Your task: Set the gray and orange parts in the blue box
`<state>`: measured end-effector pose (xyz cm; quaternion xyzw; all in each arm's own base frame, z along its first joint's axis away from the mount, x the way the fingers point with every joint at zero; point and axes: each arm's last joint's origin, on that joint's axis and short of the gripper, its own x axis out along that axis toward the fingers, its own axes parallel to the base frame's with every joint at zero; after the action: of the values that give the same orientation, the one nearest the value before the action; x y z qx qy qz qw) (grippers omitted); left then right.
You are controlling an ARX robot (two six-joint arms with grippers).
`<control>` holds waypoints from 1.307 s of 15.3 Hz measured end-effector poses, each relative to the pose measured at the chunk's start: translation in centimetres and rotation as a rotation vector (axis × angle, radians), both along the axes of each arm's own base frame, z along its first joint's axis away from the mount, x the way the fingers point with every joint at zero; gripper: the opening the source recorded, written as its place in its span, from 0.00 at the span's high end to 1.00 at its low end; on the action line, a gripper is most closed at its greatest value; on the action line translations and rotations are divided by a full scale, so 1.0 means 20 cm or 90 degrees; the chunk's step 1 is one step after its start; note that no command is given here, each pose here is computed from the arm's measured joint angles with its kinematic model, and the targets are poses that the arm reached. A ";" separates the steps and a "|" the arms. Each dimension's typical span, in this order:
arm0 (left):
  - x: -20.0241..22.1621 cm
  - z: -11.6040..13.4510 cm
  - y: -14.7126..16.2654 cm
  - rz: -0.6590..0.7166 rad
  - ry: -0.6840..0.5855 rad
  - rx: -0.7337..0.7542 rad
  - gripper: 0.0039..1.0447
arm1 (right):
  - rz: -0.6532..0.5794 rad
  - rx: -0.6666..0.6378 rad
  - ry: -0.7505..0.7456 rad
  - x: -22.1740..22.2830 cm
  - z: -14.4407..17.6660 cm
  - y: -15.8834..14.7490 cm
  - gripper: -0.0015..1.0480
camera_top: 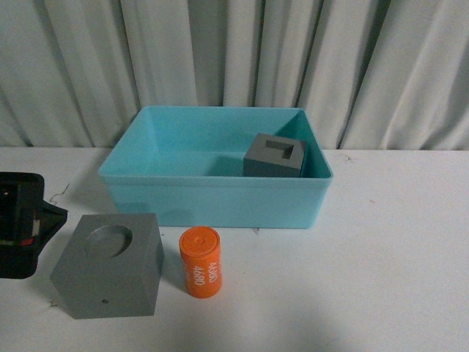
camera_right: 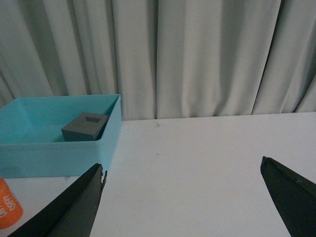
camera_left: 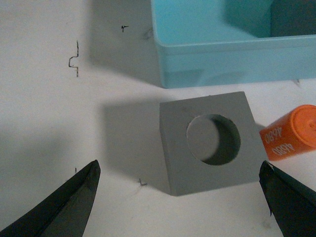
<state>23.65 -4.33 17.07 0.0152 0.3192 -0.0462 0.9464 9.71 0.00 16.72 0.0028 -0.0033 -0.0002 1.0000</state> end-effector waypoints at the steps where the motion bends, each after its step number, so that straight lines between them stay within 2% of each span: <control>1: 0.09 -0.05 -0.03 -0.004 0.015 0.012 0.06 | 0.000 0.000 0.000 0.00 0.00 0.00 0.06; 8: 0.18 -0.12 -0.14 -0.021 0.038 0.018 0.06 | 0.000 0.000 0.000 0.00 0.00 0.00 0.06; 20: 0.30 -0.28 -0.08 0.011 0.078 0.037 0.06 | 0.000 0.000 0.000 0.00 0.00 0.00 0.06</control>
<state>29.71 -5.85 11.39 0.0375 0.3778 -0.0299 0.9246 9.71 0.00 16.72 0.0030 -0.0033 -0.0002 1.0000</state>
